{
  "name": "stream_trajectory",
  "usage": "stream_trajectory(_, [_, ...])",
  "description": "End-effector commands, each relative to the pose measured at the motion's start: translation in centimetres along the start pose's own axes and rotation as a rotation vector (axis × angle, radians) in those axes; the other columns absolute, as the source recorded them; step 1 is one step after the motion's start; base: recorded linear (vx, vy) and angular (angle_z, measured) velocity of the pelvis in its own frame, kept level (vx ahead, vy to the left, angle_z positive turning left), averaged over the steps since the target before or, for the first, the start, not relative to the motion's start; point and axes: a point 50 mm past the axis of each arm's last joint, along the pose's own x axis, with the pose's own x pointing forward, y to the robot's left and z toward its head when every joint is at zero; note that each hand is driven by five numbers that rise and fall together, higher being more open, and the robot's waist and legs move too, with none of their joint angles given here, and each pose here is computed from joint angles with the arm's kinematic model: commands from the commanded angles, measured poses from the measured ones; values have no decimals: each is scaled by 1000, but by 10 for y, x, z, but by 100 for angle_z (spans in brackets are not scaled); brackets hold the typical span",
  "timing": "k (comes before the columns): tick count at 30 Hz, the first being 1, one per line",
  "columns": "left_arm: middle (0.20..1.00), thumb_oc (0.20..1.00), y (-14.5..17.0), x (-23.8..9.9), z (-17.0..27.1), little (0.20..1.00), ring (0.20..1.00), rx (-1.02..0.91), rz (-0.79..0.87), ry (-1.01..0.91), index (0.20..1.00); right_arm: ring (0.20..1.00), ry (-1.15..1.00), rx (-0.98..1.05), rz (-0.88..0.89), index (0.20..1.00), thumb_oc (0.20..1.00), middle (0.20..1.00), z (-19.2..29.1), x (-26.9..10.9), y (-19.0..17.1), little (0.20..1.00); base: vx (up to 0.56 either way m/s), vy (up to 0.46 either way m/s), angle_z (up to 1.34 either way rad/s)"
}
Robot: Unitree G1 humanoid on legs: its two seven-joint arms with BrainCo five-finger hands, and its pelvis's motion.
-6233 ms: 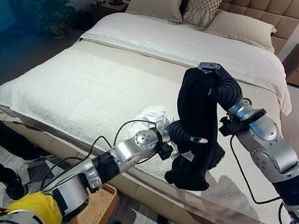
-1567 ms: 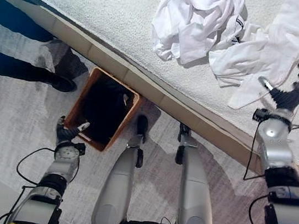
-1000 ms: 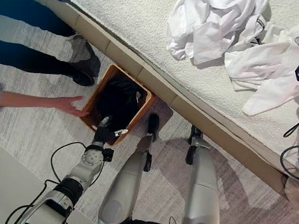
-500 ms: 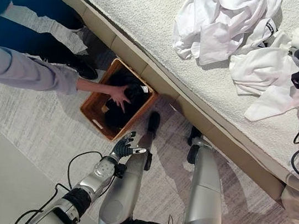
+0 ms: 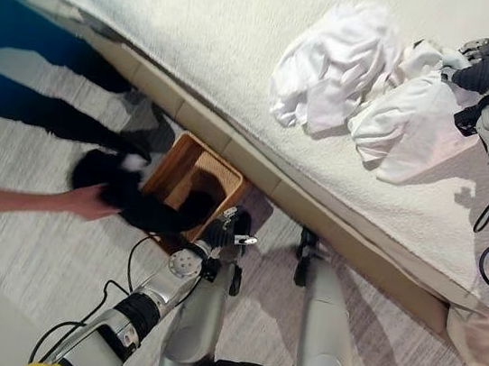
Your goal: Pick up clothes into the bucket
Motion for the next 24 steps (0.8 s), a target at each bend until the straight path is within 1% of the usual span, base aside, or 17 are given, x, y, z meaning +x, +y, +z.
stream_trajectory(1, [1000,1000,15,-12,7,1000,1000,9,13,-79,1000,200,-153,56,-29,200,200,200,20,-4,-15,200,73,41,-31])
stream_trajectory(3, [1000,1000,22,-9,23,1000,1000,-7,23,-144,1000,200,-223,83,-5,200,200,200,34,-7,-10,200,53,22,-22])
stream_trajectory(4, [1000,1000,23,-9,23,1000,1000,-7,23,-144,1000,200,-223,83,-5,200,200,200,34,-7,-10,200,54,19,-13])
stream_trajectory(5, [1000,1000,30,-6,41,1000,1000,-4,41,-211,1000,200,-305,107,17,200,200,200,52,-10,-8,200,39,25,-10])
stream_trajectory(6, [1000,1000,34,-5,53,1000,1000,-8,39,-256,1000,200,-344,126,31,200,200,200,59,-13,-8,200,44,24,-15])
stream_trajectory(7, [1000,1000,34,-5,53,1000,1000,-8,39,-256,1000,200,-344,126,31,200,200,200,59,-13,-7,200,72,14,-21])
stream_trajectory(8, [1000,1000,40,-4,82,1000,1000,-15,46,-364,1000,200,-416,152,74,200,200,200,71,-21,-1,200,79,1,-16])
stream_trajectory(9, [1000,1000,39,-4,93,1000,1000,-25,36,-403,1000,200,-455,167,99,200,200,200,77,-25,1,200,80,1,-14])
stream_trajectory(10, [1000,1000,39,-4,93,1000,1000,-25,35,-402,1000,200,-454,167,99,200,200,200,77,-26,1,200,72,-7,-3])
stream_trajectory(11, [1000,1000,38,-5,114,1000,1000,-34,12,-482,1000,200,-514,239,158,200,200,200,82,-36,9,200,74,-12,-4])
stream_trajectory(13, [1000,1000,37,-6,119,1000,1000,-27,2,-502,1000,200,-520,283,190,200,200,200,80,-41,13,200,67,-19,-3])
stream_trajectory(14, [1000,1000,36,-8,135,1000,1000,15,-26,-556,1000,200,-590,327,279,200,200,200,92,-52,20,200,37,-19,-2])
stream_trajectory(15, [1000,1000,35,-8,135,1000,1000,15,-27,-555,1000,200,-589,328,279,200,200,200,92,-52,20,200,85,-41,-5])
stream_trajectory(16, [1000,1000,32,-8,153,1000,1000,65,-64,-608,1000,200,-639,394,358,200,200,200,101,-62,27,200,52,-22,-4])
stream_trajectory(18, [1000,1000,31,-7,154,1000,1000,69,-71,-610,1000,200,-638,410,372,200,200,200,101,-64,29,200,66,-24,-5])
stream_trajectory(20, [1000,1000,21,-2,162,1000,1000,56,-110,-620,1000,200,-707,461,474,200,200,200,118,-77,39,200,100,-36,-8])
stream_trajectory(24, [1000,1000,9,4,175,1000,1000,81,-152,-638,1000,200,-769,524,566,200,200,200,133,-89,47,200,91,-28,-6])
